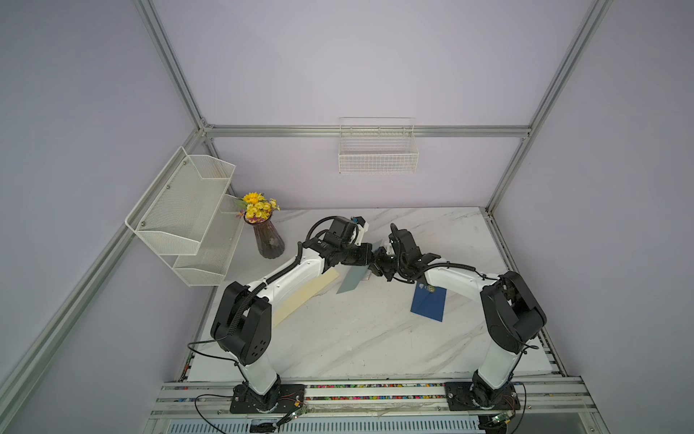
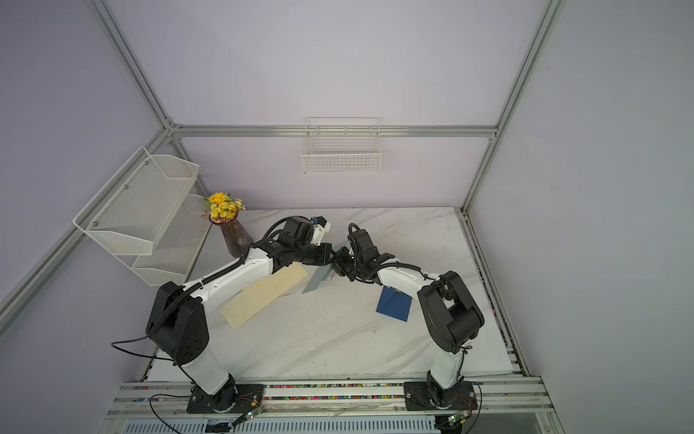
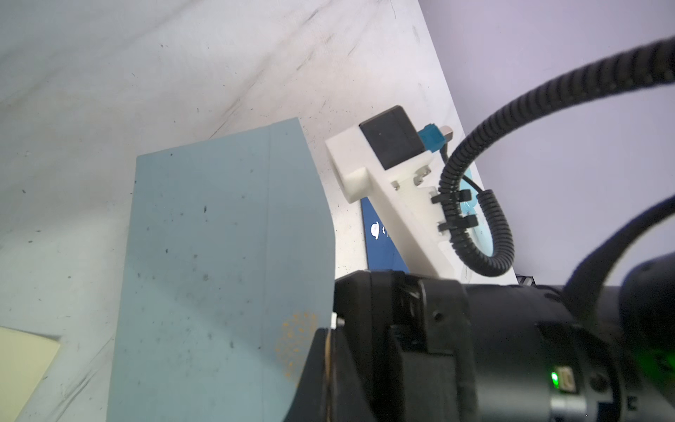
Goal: Fold the letter paper in half and place it into the envelope
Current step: Place the letter paper in the envelope.
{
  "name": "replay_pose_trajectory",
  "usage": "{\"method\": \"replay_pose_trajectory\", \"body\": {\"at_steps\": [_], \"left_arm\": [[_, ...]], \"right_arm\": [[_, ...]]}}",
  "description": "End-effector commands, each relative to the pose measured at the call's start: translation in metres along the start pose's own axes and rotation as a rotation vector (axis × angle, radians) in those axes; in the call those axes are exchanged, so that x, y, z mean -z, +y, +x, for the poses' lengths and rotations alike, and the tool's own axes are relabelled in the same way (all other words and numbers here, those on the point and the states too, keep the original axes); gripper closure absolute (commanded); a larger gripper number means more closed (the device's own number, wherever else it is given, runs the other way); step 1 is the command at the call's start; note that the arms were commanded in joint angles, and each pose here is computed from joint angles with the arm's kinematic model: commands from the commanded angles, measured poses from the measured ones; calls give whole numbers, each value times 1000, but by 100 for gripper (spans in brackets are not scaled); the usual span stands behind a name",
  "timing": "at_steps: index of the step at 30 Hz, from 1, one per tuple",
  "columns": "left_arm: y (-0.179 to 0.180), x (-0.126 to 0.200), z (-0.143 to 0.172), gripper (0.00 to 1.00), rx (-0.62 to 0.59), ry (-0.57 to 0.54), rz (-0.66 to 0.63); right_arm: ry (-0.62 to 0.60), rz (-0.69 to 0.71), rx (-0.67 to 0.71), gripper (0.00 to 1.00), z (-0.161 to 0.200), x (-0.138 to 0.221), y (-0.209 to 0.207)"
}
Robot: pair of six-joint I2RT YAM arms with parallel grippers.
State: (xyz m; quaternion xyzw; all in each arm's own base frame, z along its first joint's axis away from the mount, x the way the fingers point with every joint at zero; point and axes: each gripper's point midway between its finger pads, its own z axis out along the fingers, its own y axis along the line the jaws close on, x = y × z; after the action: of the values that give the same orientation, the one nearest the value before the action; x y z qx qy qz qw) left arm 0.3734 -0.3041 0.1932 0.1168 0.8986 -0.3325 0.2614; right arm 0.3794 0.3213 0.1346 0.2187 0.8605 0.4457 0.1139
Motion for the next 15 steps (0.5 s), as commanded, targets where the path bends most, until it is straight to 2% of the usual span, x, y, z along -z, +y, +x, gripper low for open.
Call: {"method": "replay_pose_trajectory", "body": {"at_steps": [1,6,10,15], "left_arm": [[-50,19,-24,100,-63,-84,175],[-31,27,-25,100,-37,-97,152],[-17,35,-26,100,-14,-109,135],[-6,42,-25,100,0,-114,127]], "right_arm": [[-2,-67,76,100,8,4,38],[16,-99,112,98,14,25,64],[18,-115,109,74,20,43,73],[9,-105,100,67,26,59,68]]}}
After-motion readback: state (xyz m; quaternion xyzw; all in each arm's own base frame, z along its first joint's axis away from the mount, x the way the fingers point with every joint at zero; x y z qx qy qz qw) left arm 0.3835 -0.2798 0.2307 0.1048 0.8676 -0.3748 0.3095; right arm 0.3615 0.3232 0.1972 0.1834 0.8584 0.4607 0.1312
